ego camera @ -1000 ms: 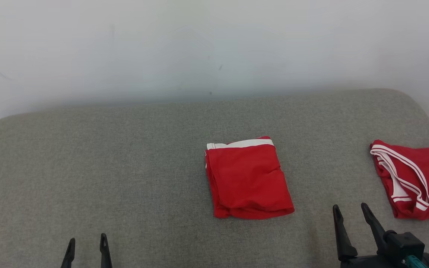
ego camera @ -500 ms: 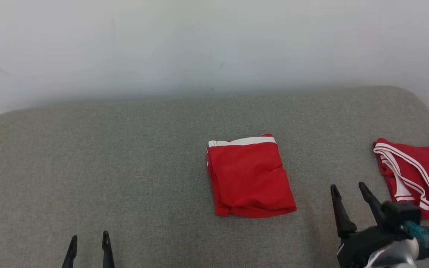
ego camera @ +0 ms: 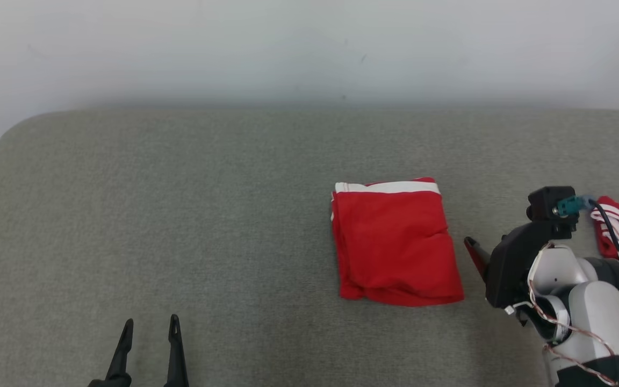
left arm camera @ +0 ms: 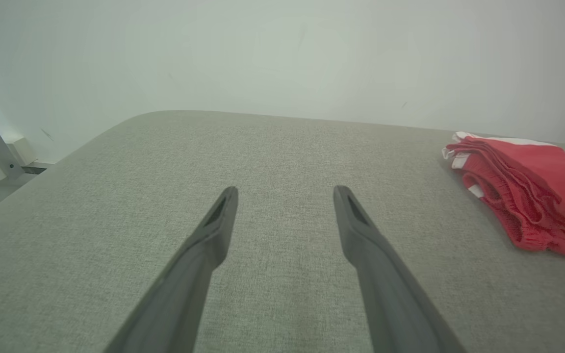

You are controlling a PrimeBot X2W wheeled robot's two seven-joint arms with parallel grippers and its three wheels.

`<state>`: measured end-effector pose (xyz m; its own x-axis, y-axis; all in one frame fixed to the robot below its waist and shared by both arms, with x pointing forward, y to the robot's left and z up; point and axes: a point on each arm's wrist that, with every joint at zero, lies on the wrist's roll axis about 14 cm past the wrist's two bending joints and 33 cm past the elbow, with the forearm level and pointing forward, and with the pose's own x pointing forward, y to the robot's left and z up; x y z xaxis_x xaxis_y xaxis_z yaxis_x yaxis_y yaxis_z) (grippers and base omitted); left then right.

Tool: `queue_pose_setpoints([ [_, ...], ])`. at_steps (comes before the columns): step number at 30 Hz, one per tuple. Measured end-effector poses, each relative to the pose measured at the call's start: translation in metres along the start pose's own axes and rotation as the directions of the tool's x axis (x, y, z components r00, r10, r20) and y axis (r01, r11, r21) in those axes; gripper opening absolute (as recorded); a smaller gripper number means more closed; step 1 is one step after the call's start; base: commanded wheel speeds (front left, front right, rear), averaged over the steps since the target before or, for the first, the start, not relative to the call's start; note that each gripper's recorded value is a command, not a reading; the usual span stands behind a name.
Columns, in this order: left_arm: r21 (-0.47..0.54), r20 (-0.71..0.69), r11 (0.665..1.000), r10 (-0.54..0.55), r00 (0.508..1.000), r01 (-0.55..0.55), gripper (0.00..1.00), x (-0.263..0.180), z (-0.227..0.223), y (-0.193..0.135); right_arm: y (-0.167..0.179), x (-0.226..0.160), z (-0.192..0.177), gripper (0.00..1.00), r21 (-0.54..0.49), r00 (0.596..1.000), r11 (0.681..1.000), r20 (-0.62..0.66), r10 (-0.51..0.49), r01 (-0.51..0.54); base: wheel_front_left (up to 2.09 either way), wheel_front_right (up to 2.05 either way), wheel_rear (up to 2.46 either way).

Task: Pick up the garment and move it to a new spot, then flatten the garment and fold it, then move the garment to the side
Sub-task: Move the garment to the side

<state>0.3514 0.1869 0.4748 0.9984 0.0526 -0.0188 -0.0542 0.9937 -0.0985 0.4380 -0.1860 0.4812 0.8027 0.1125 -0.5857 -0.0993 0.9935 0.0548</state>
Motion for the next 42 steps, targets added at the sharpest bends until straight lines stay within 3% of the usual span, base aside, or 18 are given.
queue_pose_setpoints([
  [8,-0.002,-0.031,0.998,0.057,0.998,-0.057,1.00,0.000,-0.009,0.015,0.018,0.044,-0.006,1.00,-0.048,0.988,0.999,-0.152,0.004,-0.011,0.00,0.00,0.00],
  [17,0.002,-0.067,0.996,0.092,0.993,-0.092,1.00,0.004,-0.019,0.025,0.033,0.081,-0.045,1.00,-0.068,0.952,0.997,-0.306,0.008,-0.030,0.00,0.00,0.00],
  [18,0.002,-0.071,0.996,0.094,0.993,-0.094,1.00,0.004,-0.021,0.025,0.037,0.084,-0.047,0.78,-0.074,0.949,0.996,-0.314,0.014,-0.039,0.00,0.00,0.00],
  [20,0.004,-0.076,0.995,0.095,0.993,-0.095,1.00,0.006,-0.022,0.025,0.043,0.086,-0.049,0.00,-0.091,0.947,0.994,-0.321,0.026,-0.058,0.00,0.00,0.00],
  [24,0.003,-0.073,0.997,0.073,0.995,-0.073,1.00,0.012,-0.023,0.018,0.046,0.085,-0.047,0.00,-0.127,0.950,0.989,-0.310,0.037,-0.080,0.00,0.00,0.00],
  [29,-0.002,-0.057,1.000,0.031,0.998,-0.031,1.00,0.023,-0.019,0.006,0.029,0.075,-0.032,0.00,-0.243,0.964,0.968,-0.265,0.001,-0.068,0.00,0.00,0.00],
  [35,-0.012,-0.034,0.999,-0.039,0.999,0.039,1.00,0.035,-0.014,-0.016,-0.017,0.050,0.001,0.00,-0.399,0.977,0.917,-0.187,-0.099,0.017,0.00,0.00,0.00],
  [42,-0.026,-0.025,0.988,-0.151,0.988,0.151,1.00,0.048,-0.014,-0.053,-0.088,0.009,0.023,0.00,-0.498,0.961,0.851,-0.115,-0.251,0.163,0.00,0.00,0.00],
])
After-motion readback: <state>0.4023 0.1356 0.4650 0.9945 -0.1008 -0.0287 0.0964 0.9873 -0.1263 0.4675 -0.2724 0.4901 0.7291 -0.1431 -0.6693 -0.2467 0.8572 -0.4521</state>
